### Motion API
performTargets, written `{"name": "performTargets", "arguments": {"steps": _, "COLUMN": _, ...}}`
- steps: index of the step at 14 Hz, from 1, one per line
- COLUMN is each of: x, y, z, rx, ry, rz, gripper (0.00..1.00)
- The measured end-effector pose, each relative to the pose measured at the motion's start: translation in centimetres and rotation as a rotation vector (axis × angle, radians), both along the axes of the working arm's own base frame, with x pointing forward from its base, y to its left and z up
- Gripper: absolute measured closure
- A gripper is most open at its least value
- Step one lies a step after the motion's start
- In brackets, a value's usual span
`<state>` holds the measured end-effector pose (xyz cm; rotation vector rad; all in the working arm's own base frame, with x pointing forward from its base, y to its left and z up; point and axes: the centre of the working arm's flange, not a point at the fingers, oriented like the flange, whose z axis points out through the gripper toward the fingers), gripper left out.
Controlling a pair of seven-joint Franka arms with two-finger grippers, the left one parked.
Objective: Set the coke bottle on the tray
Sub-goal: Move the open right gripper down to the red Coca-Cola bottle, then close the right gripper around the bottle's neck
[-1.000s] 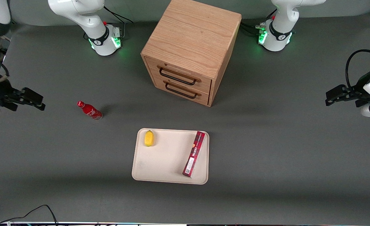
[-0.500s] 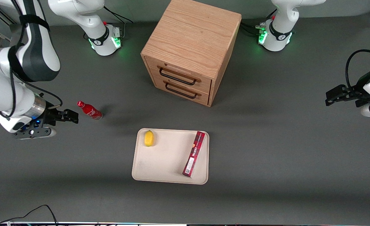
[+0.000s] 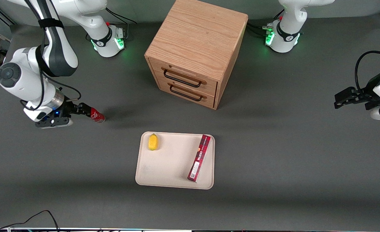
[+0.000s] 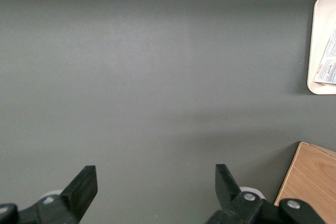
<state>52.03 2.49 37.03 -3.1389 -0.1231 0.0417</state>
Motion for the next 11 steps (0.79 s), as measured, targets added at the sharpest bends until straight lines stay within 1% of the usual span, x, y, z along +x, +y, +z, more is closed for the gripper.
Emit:
{"name": "performTargets", "arguments": {"steps": 1, "x": -0.7, "y": -0.1, "z": -0.4, "rx": 0.001, "ry": 0.011, "rz": 0.001, "gripper": 0.10}}
{"name": "performTargets", "arguments": {"steps": 2, "x": -1.3, "y": -0.2, "z": -0.7, "rx": 0.002, "ry": 0.020, "rz": 0.000, "gripper": 0.10}}
{"name": "performTargets", "arguments": {"steps": 3, "x": -1.8, "y": -0.6, "z": -0.9, "rx": 0.003, "ry": 0.027, "rz": 0.002, "gripper": 0.14}}
{"name": "performTargets", "arguments": {"steps": 4, "x": -2.2, "y": -1.3, "z": -1.0, "rx": 0.006, "ry": 0.031, "rz": 0.009, "gripper": 0.15}}
{"name": "performTargets", "arguments": {"steps": 5, "x": -2.5, "y": -2.4, "z": -1.1, "rx": 0.009, "ry": 0.033, "rz": 0.016, "gripper": 0.21}}
{"name": "performTargets", "arguments": {"steps": 6, "x": -2.6, "y": -3.4, "z": -1.1, "rx": 0.012, "ry": 0.035, "rz": 0.019, "gripper": 0.30}}
{"name": "performTargets", "arguments": {"steps": 7, "x": -2.7, "y": -4.2, "z": -1.2, "rx": 0.014, "ry": 0.036, "rz": 0.019, "gripper": 0.35}}
{"name": "performTargets", "arguments": {"steps": 8, "x": -2.9, "y": -4.5, "z": -1.3, "rx": 0.018, "ry": 0.039, "rz": 0.016, "gripper": 0.36}}
{"name": "performTargets", "arguments": {"steps": 9, "x": -3.0, "y": -4.5, "z": -1.5, "rx": 0.031, "ry": 0.042, "rz": 0.006, "gripper": 0.44}}
{"name": "performTargets", "arguments": {"steps": 10, "x": -3.1, "y": -4.3, "z": -1.6, "rx": 0.048, "ry": 0.044, "rz": -0.006, "gripper": 0.47}}
{"name": "performTargets", "arguments": {"steps": 11, "x": -3.1, "y": -4.0, "z": -1.7, "rx": 0.060, "ry": 0.042, "rz": -0.013, "gripper": 0.46}}
